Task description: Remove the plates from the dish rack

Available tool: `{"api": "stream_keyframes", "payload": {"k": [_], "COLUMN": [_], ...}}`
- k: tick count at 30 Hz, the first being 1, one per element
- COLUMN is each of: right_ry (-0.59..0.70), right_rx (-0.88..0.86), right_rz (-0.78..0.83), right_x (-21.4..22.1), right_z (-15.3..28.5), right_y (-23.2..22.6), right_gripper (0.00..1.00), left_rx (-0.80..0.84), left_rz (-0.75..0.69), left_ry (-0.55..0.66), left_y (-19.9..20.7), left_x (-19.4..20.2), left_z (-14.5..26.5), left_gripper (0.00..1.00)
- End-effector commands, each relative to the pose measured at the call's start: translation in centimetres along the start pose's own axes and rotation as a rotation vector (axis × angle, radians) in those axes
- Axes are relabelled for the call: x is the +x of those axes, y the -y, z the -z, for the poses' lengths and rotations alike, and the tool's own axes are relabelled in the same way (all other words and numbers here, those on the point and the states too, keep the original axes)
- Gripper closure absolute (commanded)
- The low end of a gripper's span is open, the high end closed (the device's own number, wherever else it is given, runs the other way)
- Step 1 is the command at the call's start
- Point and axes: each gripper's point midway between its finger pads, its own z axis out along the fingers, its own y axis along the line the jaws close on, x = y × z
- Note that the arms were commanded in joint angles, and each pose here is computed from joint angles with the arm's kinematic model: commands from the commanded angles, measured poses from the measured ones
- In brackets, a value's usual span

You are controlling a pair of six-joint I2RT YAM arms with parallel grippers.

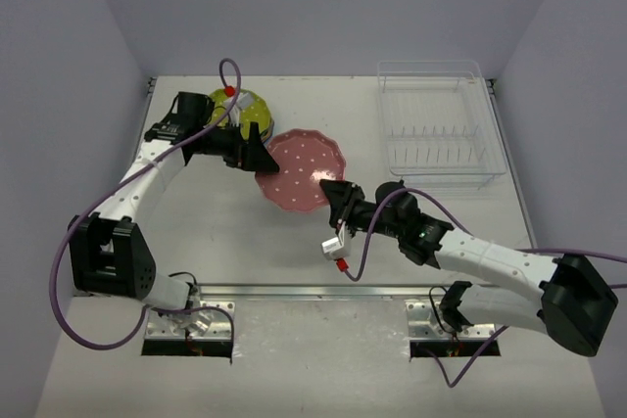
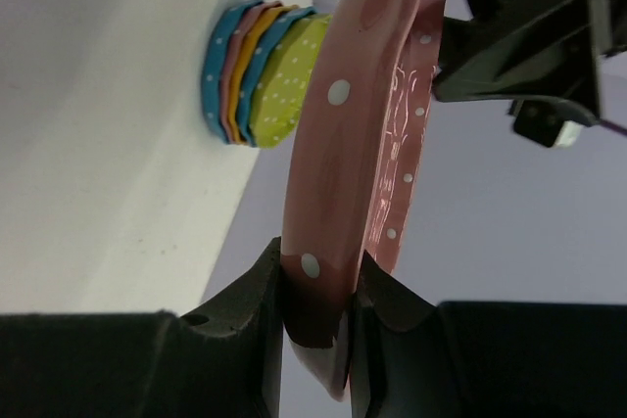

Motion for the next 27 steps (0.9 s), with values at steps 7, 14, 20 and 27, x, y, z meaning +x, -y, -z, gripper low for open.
{"api": "stream_keyframes", "payload": {"k": [7, 14, 20, 27], "right_ry": [-0.079, -0.133, -0.175, -0.243], "right_rx": [0.439, 0.436, 0.408, 0.379], "right_rz": [0.244, 0.242, 0.219, 0.162], "right_x": [0.2, 1.2, 2.1, 3.5], "right_z": [2.9, 2.3, 1.9, 1.9], "right_y": [11.8, 11.2, 10.5, 9.4], "right_gripper": [1.0, 0.89, 0.27, 0.01], "left_rx": [0.083, 0.219, 0.203, -0.086], "left_rz": [-0.018, 0.004, 0.101, 0.175], "left_ry": [-0.075, -0.048, 0.07, 0.284], "left_y": [0.6, 2.5, -0.5, -7.9], "left_x": [1.5, 1.0, -1.8, -8.8], "left_z": [-1.4, -0.7, 2.5, 7.4], "left_gripper": [0.57, 1.0, 1.0, 1.0]}}
